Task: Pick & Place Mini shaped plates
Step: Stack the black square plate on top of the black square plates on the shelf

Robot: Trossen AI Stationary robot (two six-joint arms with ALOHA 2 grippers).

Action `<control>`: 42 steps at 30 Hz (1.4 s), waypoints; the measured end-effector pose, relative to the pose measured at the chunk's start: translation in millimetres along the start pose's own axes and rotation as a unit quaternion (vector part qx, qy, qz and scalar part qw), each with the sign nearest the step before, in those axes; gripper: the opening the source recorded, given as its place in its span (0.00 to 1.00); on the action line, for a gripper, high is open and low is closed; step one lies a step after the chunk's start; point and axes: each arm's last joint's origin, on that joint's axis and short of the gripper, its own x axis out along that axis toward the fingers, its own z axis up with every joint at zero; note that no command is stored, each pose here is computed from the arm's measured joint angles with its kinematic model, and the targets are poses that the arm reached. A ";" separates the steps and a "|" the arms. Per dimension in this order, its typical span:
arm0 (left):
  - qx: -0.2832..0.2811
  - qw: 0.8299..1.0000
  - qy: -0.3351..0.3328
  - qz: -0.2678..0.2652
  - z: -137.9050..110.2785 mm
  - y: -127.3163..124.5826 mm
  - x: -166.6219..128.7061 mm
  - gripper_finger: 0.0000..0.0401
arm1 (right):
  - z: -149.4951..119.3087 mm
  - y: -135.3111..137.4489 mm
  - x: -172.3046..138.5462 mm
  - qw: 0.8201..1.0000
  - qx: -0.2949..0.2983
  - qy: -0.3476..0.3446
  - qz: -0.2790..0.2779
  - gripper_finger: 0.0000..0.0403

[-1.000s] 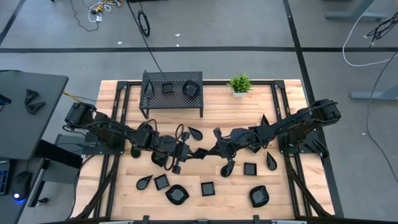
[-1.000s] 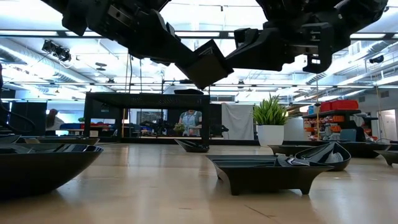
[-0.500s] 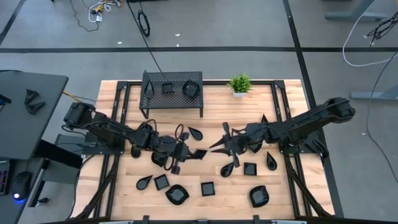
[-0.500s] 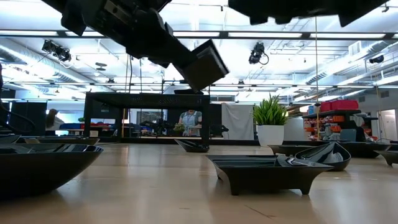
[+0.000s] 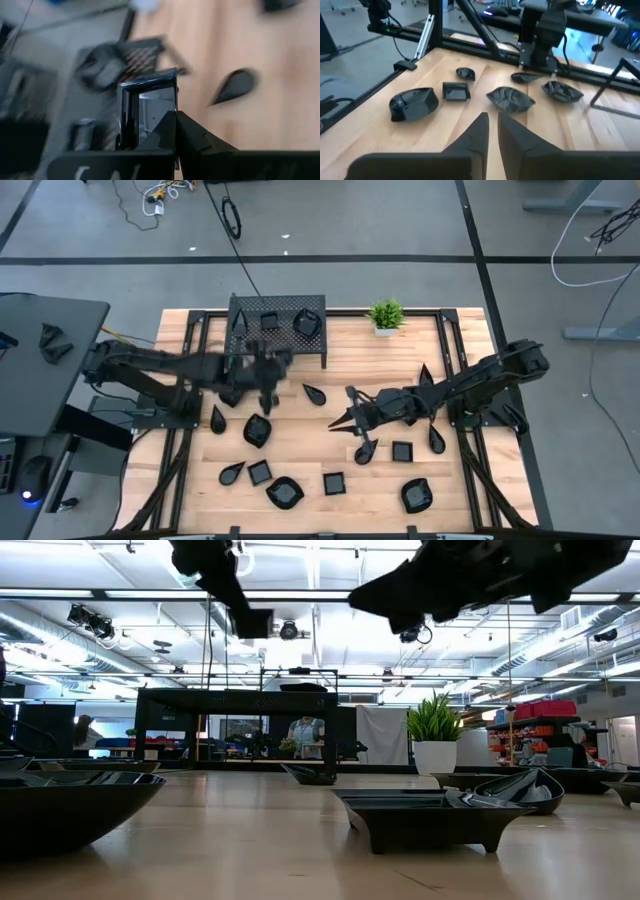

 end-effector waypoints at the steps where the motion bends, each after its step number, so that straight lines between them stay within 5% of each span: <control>1: 0.007 1.000 0.011 0.011 0.6 10.5 3.4 0.01 | -1.2 0.1 2.7 1.000 0.000 -0.008 -0.001 0.09; 8: 0.062 0.994 0.081 0.042 -14.0 75.4 43.4 0.02 | -6.6 1.1 9.7 1.000 0.005 -0.019 -0.002 0.08; 17: -0.008 0.998 0.055 -0.033 -37.8 137.1 66.3 0.02 | -6.7 2.1 9.8 1.000 0.009 -0.018 0.000 0.08; 28: -0.008 0.995 0.065 -0.075 -48.6 146.2 78.2 0.03 | -6.4 3.1 9.8 1.000 0.015 -0.019 0.001 0.08; 42: -0.002 0.993 0.097 -0.069 -50.8 143.2 94.0 0.05 | -5.8 7.8 9.8 1.000 0.012 -0.020 0.009 0.08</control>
